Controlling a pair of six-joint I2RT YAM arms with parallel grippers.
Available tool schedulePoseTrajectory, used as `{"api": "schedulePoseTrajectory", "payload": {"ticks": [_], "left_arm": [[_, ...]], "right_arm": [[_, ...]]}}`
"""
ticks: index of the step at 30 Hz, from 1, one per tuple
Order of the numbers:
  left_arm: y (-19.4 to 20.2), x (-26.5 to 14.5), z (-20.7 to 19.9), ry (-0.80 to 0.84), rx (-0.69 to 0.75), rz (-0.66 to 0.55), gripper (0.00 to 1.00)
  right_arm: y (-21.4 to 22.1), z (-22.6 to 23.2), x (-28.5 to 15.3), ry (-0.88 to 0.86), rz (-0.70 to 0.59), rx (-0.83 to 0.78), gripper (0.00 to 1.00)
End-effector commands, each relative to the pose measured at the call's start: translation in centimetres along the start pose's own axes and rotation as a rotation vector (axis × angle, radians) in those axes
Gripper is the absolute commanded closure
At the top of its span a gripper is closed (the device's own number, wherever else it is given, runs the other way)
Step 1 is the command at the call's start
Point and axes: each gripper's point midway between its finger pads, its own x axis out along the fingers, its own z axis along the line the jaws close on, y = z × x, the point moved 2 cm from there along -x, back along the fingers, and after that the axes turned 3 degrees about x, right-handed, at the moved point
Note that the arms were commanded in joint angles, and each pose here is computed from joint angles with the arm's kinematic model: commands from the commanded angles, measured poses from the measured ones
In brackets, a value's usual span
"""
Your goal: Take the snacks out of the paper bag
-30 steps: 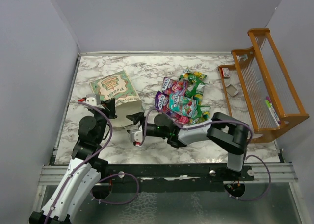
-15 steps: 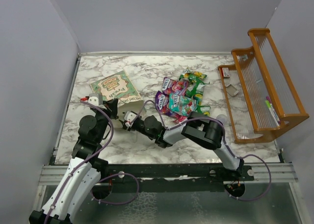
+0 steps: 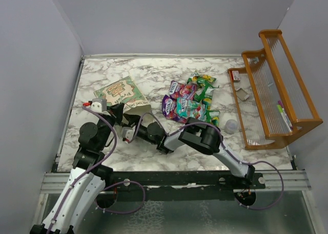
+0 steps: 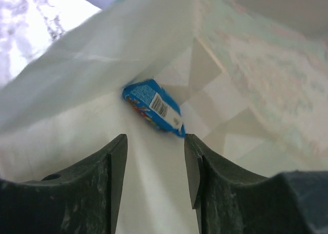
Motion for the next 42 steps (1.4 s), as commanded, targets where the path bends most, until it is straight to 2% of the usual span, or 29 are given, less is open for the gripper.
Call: {"api": "schedulePoseTrajectory", "payload": {"ticks": [1, 4, 8, 21, 28, 33, 38, 42], "left_arm": [[-1.4, -0.4, -0.7, 0.043, 0.027, -0.025, 1.0], [-1.3, -0.5, -1.0, 0.065, 0.033, -0.021, 1.0], [-1.3, -0.7, -1.5, 0.098, 0.047, -0.021, 1.0], [-0.5, -0.9, -4.0, 0.274, 0.07, -0.006, 1.0], [-1.1, -1.0, -5.4, 0.358, 0.071, 0.003, 1.0], [-1.6, -1.1, -6.4, 0.42, 0.074, -0.003, 1.0], [-3.8, -0.3, -6.9, 0.42, 0.07, 0.002, 1.0], [-4.6, -0.2, -6.4, 0.372, 0.086, -0.012, 1.0]], "right_arm": [[-1.1, 1.0, -0.2, -0.163, -0.177, -0.371, 0.49], [-0.2, 1.9, 0.1, -0.268, -0.208, -0.499, 0.43], [1.4, 2.5, 1.6, -0.341, -0.186, -0.586, 0.36], [3.3, 3.4, 4.9, -0.4, -0.163, -0.629, 0.29], [4.7, 1.6, 7.7, -0.3, -0.101, -0.607, 0.28], [3.5, 1.0, 8.5, -0.235, -0.175, -0.609, 0.26], [2.2, -3.0, 9.9, -0.016, -0.156, -0.616, 0.26], [1.8, -4.7, 10.3, -0.013, -0.165, -0.58, 0.29]]}}
